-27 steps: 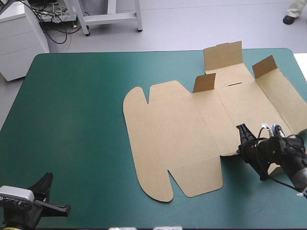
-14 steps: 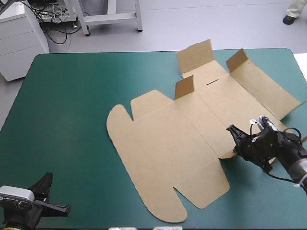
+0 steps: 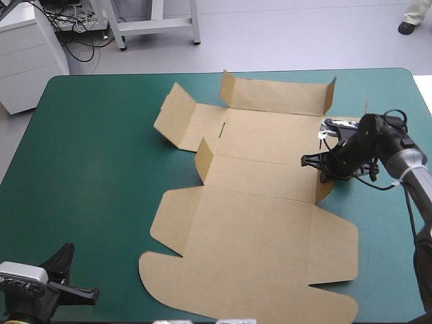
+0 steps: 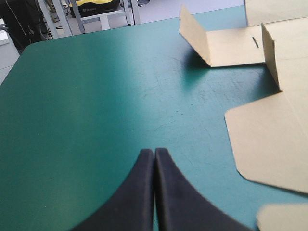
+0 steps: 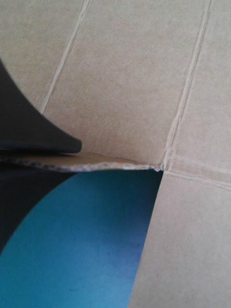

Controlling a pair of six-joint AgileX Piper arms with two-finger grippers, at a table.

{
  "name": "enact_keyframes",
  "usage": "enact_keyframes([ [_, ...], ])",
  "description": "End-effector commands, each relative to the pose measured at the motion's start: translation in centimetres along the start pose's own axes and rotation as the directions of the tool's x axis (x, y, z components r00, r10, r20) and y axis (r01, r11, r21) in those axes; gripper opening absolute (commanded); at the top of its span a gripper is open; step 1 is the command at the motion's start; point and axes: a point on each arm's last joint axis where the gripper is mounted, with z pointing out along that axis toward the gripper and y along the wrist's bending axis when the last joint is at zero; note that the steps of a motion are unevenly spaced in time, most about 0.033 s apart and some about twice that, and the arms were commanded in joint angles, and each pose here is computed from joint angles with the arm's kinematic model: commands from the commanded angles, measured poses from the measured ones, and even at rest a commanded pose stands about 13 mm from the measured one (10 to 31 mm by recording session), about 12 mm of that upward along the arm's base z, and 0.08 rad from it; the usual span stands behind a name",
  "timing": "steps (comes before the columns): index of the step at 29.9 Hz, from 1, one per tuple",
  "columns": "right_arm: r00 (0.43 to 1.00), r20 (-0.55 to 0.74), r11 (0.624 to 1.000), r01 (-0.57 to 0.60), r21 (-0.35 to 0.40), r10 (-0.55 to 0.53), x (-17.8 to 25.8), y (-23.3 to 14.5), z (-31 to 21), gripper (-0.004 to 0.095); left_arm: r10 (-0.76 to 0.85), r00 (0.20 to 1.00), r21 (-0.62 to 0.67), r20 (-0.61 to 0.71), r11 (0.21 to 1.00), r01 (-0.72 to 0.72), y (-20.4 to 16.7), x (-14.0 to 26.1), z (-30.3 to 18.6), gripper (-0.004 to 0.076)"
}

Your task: Fold the box

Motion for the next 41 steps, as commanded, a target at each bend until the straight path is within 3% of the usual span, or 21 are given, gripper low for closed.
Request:
enact_keyframes([
  [1, 0.968, -0.035, 0.969, 0.247, 0.006, -0.247, -2.1, 1.2, -2.3, -0.0004, -0.008, 0.994, -0.008, 0.110, 1.000, 0.009, 0.1, -1.1, -0.7, -0.0032],
  [3, 0.938, -0.021, 0.936, 0.347, 0.052, -0.347, -3.4, 2.0, -2.7, -0.0004, -0.008, 0.994, -0.008, 0.110, 1.000, 0.009, 0.1, -1.1, -0.7, -0.0032],
  [6, 0.856, -0.016, 0.852, 0.515, 0.094, -0.516, -4.7, 3.7, -2.6, -0.0004, -0.008, 0.994, -0.008, 0.110, 1.000, 0.009, 0.1, -1.1, -0.7, -0.0032],
  [12, 0.671, -0.068, 0.651, 0.736, 0.187, -0.738, -6.4, 8.0, -1.3, -0.0004, -0.008, 0.994, -0.008, 0.110, 1.000, 0.009, 0.1, -1.1, -0.7, -0.0032],
  [17, 0.472, -0.082, 0.452, 0.872, 0.185, -0.878, -6.9, 11.5, -0.4, -0.0016, -0.008, 0.994, -0.008, 0.110, 1.000, 0.009, 0.1, -1.1, -0.7, -0.0032],
  [20, 0.362, -0.062, 0.346, 0.920, 0.187, -0.930, -7.1, 13.7, 0.0, -0.0023, -0.008, 0.994, -0.008, 0.110, 1.000, 0.009, 0.1, -1.1, -0.7, -0.0032],
  [29, -0.060, 0.036, -0.047, 0.954, 0.296, -0.998, -7.0, 19.1, 0.6, -0.0023, -0.008, 0.994, -0.008, 0.110, 1.000, 0.009, 0.1, -1.1, -0.7, -0.0032],
  [35, -0.283, 0.080, -0.243, 0.914, 0.324, -0.956, -6.6, 21.6, 2.3, -0.0023, -0.008, 0.994, -0.008, 0.110, 1.000, 0.009, 0.1, -1.1, -0.7, -0.0032],
  [37, -0.315, 0.085, -0.275, 0.909, 0.313, -0.945, -6.6, 21.8, 2.9, -0.0023, -0.008, 0.994, -0.008, 0.110, 1.000, 0.009, 0.1, -1.1, -0.7, -0.0032],
  [41, -0.298, 0.098, -0.257, 0.917, 0.305, -0.949, -6.6, 21.9, 3.5, -0.0021, -0.008, 0.994, -0.008, 0.110, 1.000, 0.009, 0.1, -1.1, -0.7, -0.0032],
])
